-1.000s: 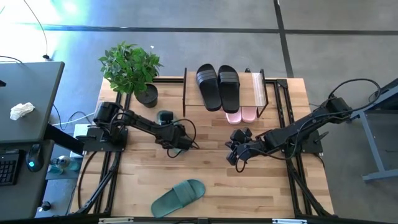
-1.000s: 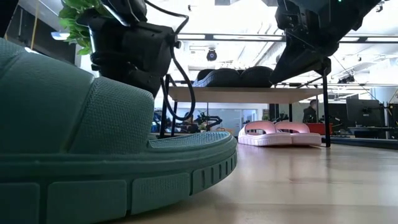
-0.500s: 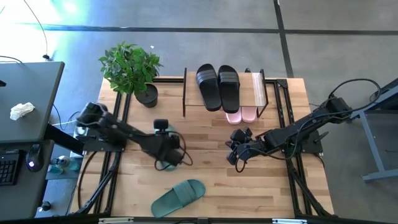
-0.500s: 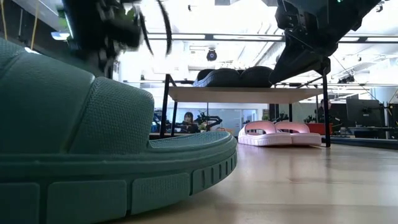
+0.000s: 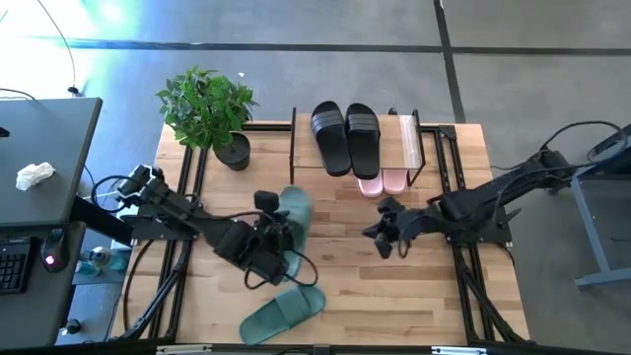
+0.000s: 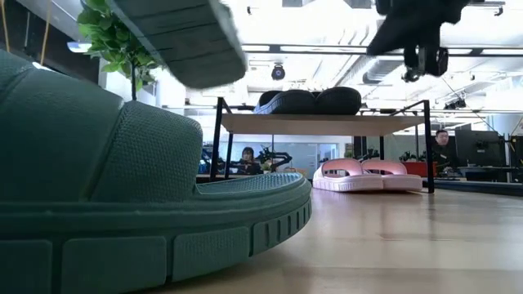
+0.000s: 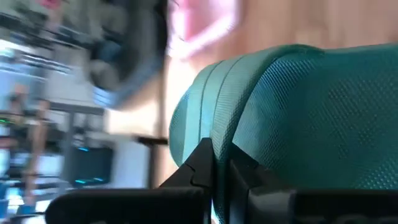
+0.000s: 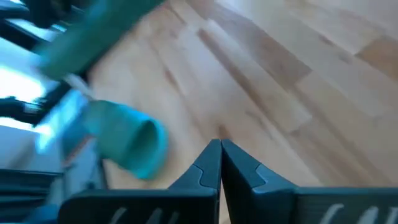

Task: Pick and place slides into the shelf
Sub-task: Put the top green slipper under the shelf

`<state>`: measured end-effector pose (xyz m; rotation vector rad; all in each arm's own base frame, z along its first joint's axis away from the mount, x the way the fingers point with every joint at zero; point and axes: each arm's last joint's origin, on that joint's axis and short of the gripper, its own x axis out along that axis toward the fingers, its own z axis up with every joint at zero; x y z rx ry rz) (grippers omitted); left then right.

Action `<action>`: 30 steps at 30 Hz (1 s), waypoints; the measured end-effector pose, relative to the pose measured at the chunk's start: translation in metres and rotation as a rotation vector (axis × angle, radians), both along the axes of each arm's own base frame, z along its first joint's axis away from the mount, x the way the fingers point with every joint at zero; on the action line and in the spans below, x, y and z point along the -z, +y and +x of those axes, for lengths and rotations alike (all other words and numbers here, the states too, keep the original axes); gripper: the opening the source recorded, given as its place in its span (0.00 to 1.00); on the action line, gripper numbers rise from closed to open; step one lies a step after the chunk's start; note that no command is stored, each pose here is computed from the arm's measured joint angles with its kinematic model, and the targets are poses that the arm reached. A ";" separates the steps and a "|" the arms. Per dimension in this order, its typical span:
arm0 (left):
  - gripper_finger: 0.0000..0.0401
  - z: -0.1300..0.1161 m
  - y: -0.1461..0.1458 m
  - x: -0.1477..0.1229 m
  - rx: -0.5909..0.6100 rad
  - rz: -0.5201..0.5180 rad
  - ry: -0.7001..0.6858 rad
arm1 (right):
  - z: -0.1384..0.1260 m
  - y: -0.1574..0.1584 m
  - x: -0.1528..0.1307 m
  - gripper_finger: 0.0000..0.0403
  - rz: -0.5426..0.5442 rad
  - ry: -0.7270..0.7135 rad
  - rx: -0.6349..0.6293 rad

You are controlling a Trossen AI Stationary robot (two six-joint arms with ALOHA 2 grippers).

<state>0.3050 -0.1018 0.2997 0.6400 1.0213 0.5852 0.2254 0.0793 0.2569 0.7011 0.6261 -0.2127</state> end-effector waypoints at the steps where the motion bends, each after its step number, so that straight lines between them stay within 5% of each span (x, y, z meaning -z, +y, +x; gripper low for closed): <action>1: 0.00 0.003 0.001 -0.002 -0.003 0.028 -0.013 | -0.003 0.001 -0.005 0.00 0.028 -0.025 -0.005; 5: 0.00 0.014 0.010 -0.004 -0.024 0.082 -0.007 | -0.008 0.013 -0.020 0.00 0.116 -0.204 -0.067; 8: 0.00 0.017 0.020 -0.007 -0.046 0.116 -0.007 | -0.012 0.022 -0.004 0.00 0.257 -0.373 -0.071; 16: 0.00 0.025 0.038 -0.010 -0.094 0.201 -0.023 | -0.029 0.034 0.059 0.00 0.545 -0.559 0.296; 24: 0.00 0.039 0.041 -0.012 -0.103 0.307 -0.081 | 0.012 0.053 0.060 0.02 0.571 -0.562 0.382; 30: 0.00 0.044 0.045 -0.015 -0.095 0.355 -0.056 | 0.041 0.049 0.054 0.22 0.488 -0.575 0.362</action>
